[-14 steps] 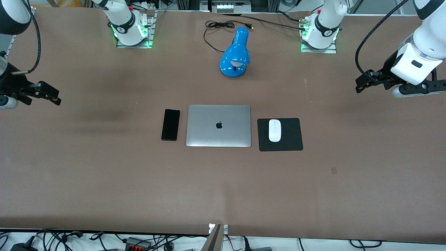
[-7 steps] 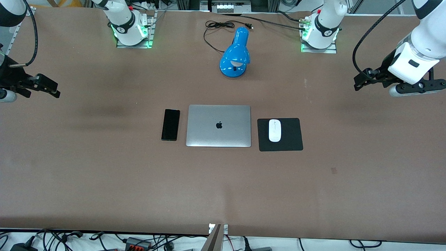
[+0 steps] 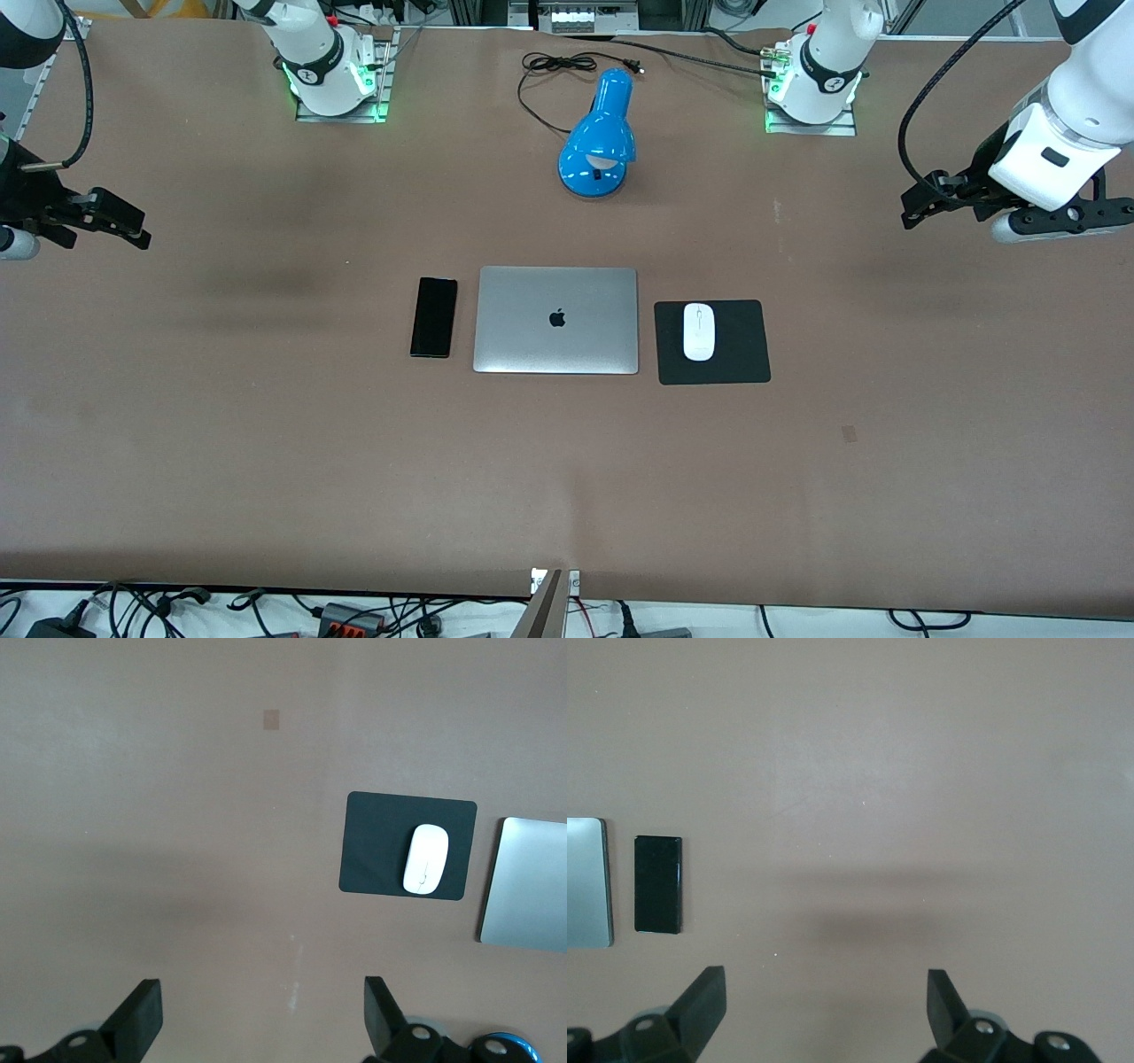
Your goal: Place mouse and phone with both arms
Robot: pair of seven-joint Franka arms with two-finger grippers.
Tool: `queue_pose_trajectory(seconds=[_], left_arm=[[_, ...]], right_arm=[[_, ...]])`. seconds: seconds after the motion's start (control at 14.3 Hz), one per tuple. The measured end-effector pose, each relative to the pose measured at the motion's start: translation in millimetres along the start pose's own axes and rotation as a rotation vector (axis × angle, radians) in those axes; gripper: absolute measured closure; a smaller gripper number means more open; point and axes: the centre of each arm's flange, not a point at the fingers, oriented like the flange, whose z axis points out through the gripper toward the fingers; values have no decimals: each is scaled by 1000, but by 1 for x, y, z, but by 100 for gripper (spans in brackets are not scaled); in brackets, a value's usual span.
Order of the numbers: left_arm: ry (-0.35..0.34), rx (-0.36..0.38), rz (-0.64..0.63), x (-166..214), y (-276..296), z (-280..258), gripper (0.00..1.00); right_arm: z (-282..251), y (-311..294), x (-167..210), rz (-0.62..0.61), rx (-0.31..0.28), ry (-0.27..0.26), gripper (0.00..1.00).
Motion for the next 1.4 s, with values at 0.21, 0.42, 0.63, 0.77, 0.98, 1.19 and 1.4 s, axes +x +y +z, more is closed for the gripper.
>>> queue_pose_trajectory(seconds=[0.21,0.42,0.63,0.77,0.98,1.19,1.4], left_arm=[[-1,0,56,0,0,0,0],[-21,4,100,-2,-1,2,0],[-42,6,120,-4,-4,3,0],[-56,7,118,-5,-9,3,0],[-46,5,117,-4,-10,-3,0],[-44,5,117,-4,-10,-5,0],[-46,5,118,-3,-10,-4,0]], right_arm=[[0,-5,0,-9,0,1,0],[-5,-3,-2,-5,0,7,0],[-13,-3,-6,-4,-1,12,0],[-14,-3,-8,-4,-1,12,0],[-14,-3,-8,-4,-1,8,0],[-13,-3,-8,-4,-1,6,0],[-13,-3,-8,-5,-1,4,0]])
